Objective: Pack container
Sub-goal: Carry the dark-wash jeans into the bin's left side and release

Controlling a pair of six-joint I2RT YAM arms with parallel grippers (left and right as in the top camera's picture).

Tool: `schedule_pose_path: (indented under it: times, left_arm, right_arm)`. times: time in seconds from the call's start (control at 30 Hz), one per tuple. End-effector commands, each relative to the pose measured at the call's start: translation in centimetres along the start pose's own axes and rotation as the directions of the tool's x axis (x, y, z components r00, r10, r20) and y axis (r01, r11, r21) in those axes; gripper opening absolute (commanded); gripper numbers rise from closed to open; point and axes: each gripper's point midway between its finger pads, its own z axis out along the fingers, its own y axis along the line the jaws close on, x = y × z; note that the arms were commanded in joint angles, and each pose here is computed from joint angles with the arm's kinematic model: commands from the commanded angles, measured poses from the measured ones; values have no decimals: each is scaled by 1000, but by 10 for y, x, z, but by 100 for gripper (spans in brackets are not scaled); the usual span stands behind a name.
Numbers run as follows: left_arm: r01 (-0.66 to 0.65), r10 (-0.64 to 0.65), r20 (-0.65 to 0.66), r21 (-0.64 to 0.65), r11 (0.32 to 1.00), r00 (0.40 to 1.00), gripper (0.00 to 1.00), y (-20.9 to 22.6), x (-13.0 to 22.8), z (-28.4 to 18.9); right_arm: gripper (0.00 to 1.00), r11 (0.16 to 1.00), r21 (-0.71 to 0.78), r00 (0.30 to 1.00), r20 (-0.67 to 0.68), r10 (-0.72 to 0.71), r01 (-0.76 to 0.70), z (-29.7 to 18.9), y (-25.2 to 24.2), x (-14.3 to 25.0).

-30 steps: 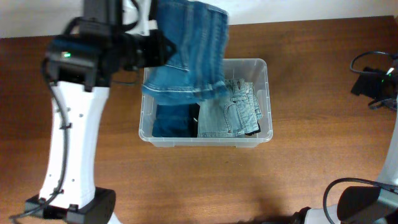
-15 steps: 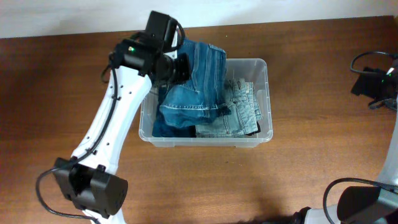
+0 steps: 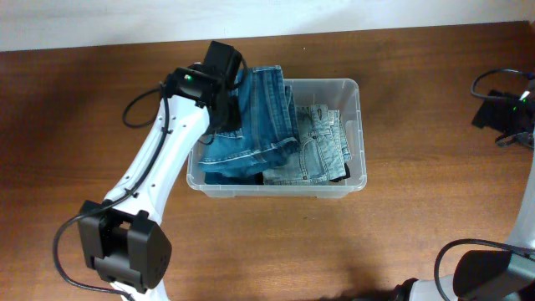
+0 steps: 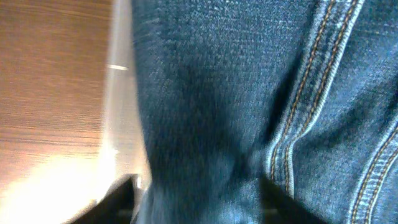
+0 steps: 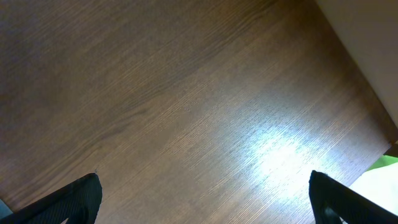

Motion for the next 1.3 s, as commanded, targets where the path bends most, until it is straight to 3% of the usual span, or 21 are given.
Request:
schedule_pose_path:
  times: [0.0,0.1,0.13,0.17,0.2,0.23,0.27,0.37,0.53,0.63,0.8,0.93,1.07,1.13,1.17,1.2,1.27]
  left_arm:
    - [-38,40,26,-67,997,999,99,25,-8,-4]
    - [-32,37,92,-57,998,995,98,25,-27,-22]
    - [-33,38,135,-39,999,990,94,21,-38,-35]
    - [-41,42,193,-12,999,980,84,12,-52,-52]
    - [-56,52,240,9,998,969,59,4,-62,-65]
    - [-60,49,281,31,998,959,20,-4,-70,-75]
    - [-68,47,326,55,996,944,0,-14,-78,-83]
    - [-91,61,343,71,993,937,1,-31,-81,-78]
    - [-144,131,206,50,988,970,1,-61,-65,-2]
    - [-193,193,-6,-24,981,981,1,-59,-25,66]
    - [-280,237,-295,-112,953,925,1,-47,41,160]
    - [-262,235,-234,-94,960,943,1,-54,23,139]
    - [-204,204,4,4,979,979,3,-71,-33,40]
    - [-177,167,151,56,983,974,20,-71,-59,-25]
    - [-154,129,249,83,985,960,55,-62,-73,-70]
    - [-134,103,303,82,988,947,78,-52,-81,-94]
    - [-95,66,373,62,994,925,97,-32,-89,-124]
  right_arm:
    - [99,1000,12,1000,6,7,-7,-1,-3,-2]
    - [99,1000,12,1000,6,8,-8,-1,-3,-2]
    - [99,1000,12,1000,6,8,-8,-1,-3,-2]
    - [99,1000,12,1000,6,8,-8,-1,-3,-2]
    - [99,1000,12,1000,6,8,-8,-1,-3,-2]
    - [99,1000,12,1000,6,8,-8,-1,-3,-2]
    - [99,1000,12,1000,6,8,-8,-1,-3,-2]
    - [99,1000,12,1000,6,8,-8,-1,-3,-2]
    - [99,1000,12,1000,6,8,-8,-1,-3,-2]
    - [99,1000,12,1000,6,8,-8,-1,-3,-2]
    - [99,1000,12,1000,6,8,-8,-1,-3,-2]
    - [98,1000,12,1000,6,8,-8,-1,-3,-2]
    - [99,1000,12,1000,6,7,-7,-1,-3,-2]
    - [99,1000,12,1000,6,8,-8,-1,-3,-2]
    - [99,1000,12,1000,6,8,-8,-1,-3,-2]
    - [99,1000,12,1000,6,7,-7,-1,-3,-2]
    - [99,1000,12,1000,6,8,-8,-1,-3,-2]
